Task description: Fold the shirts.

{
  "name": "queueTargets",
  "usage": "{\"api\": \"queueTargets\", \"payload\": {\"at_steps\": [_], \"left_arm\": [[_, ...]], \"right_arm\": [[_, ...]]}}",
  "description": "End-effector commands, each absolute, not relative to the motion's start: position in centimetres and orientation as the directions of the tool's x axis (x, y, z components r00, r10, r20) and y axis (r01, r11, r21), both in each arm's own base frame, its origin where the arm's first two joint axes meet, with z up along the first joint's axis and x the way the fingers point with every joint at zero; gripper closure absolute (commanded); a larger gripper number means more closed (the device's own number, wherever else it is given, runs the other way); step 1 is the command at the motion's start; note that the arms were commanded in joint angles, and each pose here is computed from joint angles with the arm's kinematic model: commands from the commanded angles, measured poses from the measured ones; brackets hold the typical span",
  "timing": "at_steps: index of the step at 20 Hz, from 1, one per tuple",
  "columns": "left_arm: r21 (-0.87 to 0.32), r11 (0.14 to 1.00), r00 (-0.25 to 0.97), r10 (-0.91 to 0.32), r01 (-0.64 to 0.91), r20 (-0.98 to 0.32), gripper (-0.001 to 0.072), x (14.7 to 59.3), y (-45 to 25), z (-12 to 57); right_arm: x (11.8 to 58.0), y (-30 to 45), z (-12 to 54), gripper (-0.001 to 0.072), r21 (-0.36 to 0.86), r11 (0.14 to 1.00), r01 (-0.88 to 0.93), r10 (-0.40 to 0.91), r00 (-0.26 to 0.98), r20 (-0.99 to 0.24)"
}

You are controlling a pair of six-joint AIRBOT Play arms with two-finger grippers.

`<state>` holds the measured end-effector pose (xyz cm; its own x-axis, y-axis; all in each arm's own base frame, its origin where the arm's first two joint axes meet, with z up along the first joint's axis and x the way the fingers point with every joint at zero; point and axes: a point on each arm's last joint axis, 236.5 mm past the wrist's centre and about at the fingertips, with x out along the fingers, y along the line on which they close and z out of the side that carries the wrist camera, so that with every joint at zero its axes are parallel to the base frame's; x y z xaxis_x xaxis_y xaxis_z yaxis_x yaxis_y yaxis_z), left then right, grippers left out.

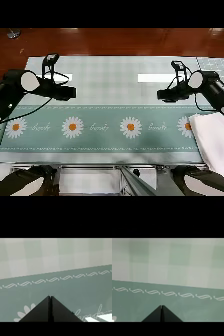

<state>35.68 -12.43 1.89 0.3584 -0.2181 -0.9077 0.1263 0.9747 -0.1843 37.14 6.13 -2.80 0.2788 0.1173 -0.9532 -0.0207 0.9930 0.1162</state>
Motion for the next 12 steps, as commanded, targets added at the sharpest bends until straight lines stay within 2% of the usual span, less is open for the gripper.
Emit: {"api": "queueTargets", "payload": {"at_steps": [1,12], "left_arm": [[-0.179,0.977,0.346,-0.210,0.118,-0.914,0.0676,35.64,-12.21,1.22],[-0.178,0.977,0.340,-0.208,0.117,-0.917,0.0676,35.65,-12.21,0.95]], "right_arm": [[37.02,5.94,-3.19,0.0691,0.113,0.994,-0.012,0.112,0.275,-0.955],[37.02,5.94,-3.19,0.0691,0.113,0.994,-0.012,0.112,0.275,-0.955]]}}
